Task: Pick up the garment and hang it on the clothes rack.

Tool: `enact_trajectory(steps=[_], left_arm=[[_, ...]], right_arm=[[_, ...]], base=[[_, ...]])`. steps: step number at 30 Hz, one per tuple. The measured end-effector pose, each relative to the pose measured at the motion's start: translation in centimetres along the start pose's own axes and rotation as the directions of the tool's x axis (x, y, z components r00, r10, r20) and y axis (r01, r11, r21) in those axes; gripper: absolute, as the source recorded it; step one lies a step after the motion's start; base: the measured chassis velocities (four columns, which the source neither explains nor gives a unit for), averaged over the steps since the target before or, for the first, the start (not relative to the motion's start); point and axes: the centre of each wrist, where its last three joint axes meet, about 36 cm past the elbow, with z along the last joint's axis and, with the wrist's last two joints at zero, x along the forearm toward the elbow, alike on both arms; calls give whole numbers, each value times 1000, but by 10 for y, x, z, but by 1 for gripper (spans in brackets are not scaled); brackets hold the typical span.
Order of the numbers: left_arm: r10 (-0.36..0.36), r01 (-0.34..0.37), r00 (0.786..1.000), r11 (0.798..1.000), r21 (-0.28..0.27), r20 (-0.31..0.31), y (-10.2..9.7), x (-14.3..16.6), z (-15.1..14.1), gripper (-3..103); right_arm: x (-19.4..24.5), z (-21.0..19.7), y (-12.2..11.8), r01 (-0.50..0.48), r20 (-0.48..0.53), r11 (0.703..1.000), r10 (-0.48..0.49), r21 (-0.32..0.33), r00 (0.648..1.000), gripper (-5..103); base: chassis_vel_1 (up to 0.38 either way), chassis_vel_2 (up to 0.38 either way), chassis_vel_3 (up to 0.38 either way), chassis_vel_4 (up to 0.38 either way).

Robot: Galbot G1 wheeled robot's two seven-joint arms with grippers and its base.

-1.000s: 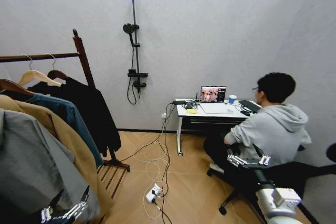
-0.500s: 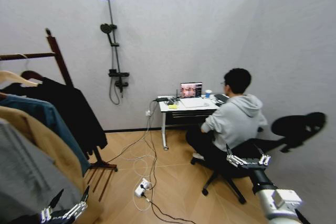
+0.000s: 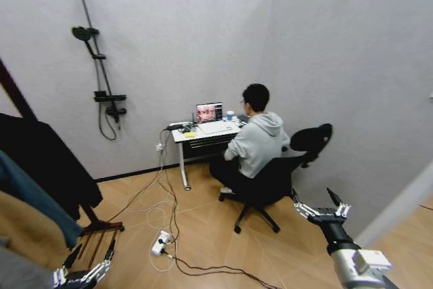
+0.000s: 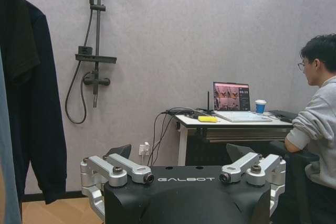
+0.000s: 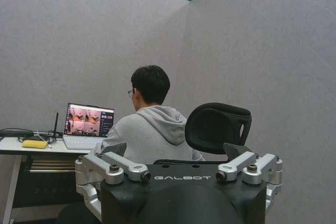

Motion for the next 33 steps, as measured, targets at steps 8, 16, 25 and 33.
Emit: enact_trajectory(steps=[8,16,25,33], left_arm=[[0,0,1000,1000,0,0,0,0,0,100],[0,0,1000,1000,0,0,0,0,0,100],[0,0,1000,1000,0,0,0,0,0,100],[0,0,1000,1000,0,0,0,0,0,100]], right_arm=[[-6,4,4,7,6,1000,-7,-14,1000,100],[-14,11,11,22,-3,999,-23,-26,1000,100],[-27,21,18,46,-15,998,-46,-53,999,100],[-33,21,23,59,-10,996,-60,-65,998,100]], base=[[91,-82,-80,86],[113,-46,-38,101],[137,4,-4,126],[179,30,27,175]])
